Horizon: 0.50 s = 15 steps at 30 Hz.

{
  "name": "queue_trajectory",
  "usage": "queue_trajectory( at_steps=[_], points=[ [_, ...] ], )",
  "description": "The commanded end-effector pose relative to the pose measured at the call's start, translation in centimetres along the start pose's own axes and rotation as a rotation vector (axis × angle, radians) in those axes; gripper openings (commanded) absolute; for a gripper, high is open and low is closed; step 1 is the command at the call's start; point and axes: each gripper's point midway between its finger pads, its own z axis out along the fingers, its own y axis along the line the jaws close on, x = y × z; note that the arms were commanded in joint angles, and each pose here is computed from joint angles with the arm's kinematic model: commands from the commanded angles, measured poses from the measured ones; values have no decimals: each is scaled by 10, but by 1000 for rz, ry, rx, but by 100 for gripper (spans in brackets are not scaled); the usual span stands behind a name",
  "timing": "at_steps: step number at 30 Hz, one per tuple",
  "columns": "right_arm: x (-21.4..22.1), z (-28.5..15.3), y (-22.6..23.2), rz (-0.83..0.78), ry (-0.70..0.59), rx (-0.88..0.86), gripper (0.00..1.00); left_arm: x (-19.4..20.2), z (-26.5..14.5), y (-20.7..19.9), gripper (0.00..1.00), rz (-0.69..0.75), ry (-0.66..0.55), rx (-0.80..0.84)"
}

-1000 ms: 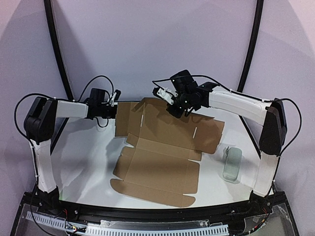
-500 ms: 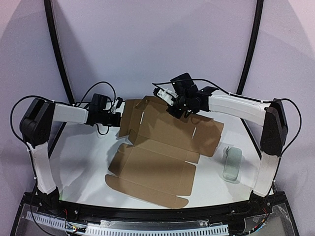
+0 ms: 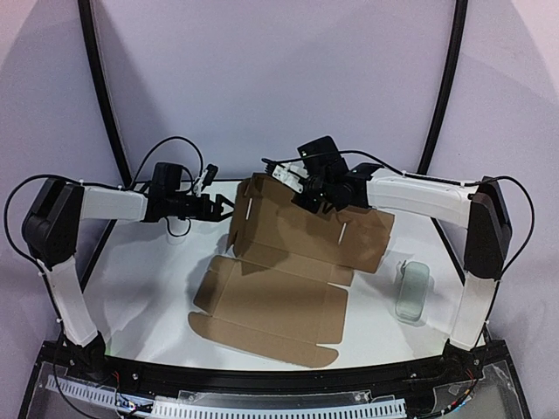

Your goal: Fold the paper box

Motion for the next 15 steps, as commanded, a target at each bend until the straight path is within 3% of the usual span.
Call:
queue_trajectory(
  at_steps=[1, 15],
  points=[
    [-20, -8, -14, -1, -66, 74, 0, 12, -6, -22, 98, 17, 29, 101],
    [-29, -6, 19, -197, -97, 168, 0, 29, -7, -19, 98, 24, 48, 96]
  ],
)
